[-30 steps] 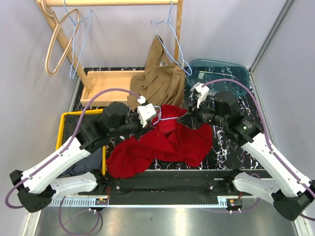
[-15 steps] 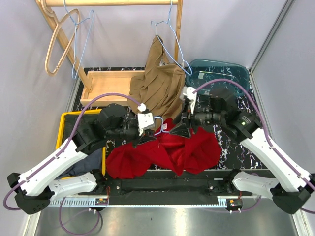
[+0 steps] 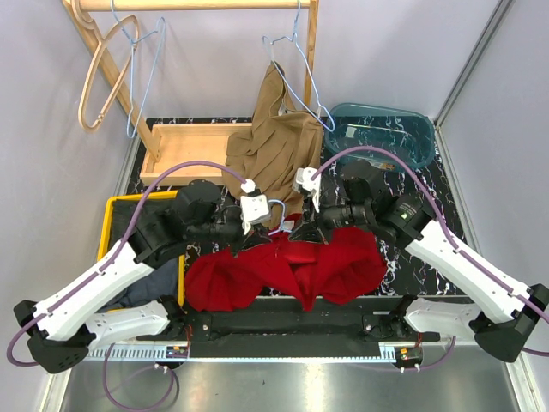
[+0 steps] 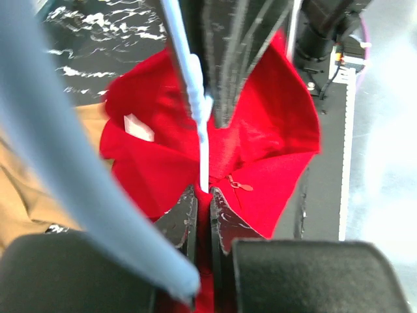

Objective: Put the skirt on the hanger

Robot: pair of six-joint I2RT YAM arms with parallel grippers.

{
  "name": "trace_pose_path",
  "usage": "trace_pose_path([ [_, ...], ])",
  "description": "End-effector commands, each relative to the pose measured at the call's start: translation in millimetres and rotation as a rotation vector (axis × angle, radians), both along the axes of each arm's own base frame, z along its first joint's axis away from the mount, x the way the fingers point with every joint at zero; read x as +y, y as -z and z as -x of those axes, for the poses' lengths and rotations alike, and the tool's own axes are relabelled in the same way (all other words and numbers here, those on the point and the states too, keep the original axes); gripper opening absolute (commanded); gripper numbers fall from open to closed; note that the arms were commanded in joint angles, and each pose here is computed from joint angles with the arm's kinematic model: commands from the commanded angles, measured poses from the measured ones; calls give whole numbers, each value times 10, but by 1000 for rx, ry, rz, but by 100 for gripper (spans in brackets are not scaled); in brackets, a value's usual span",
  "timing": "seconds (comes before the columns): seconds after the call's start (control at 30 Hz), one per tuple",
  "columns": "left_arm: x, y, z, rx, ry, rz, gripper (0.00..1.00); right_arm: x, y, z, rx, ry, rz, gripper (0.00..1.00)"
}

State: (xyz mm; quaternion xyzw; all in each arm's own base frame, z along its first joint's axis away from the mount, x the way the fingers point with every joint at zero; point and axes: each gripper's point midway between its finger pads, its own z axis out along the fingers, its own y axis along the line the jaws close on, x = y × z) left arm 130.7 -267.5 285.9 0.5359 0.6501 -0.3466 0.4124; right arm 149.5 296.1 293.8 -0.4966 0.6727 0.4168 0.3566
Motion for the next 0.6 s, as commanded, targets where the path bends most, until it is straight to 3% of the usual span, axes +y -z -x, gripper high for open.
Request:
trace_pose_path([
  [0.0, -5, -392, -52, -85, -38, 119, 2, 38, -59, -148, -59, 71, -25, 0],
  [0.07, 65, -392, -153, -102, -113, 110, 14, 29, -41, -148, -58, 77, -22, 0],
  [0.1, 100, -386, -203, -108, -150, 106, 28, 15, -38, -169, -64, 93, -19, 0],
  [0.13, 139, -372, -245, -112, -187, 100, 49, -11, -67, -168, -76, 102, -24, 0],
  [0.23, 305, -348, -419, -130, -339, 97, 68, -93, -164, -155, -110, 131, -43, 0],
  [0.33, 470, -321, -540, -144, -471, 113, 80, -165, -303, -98, -139, 138, -77, 0],
  [0.47, 716, -239, -696, -149, -657, 132, 85, -233, -457, -17, -159, 136, -113, 0],
  [0.57, 815, -177, -729, -157, -711, 120, 86, -265, -539, 17, -171, 135, -128, 0],
])
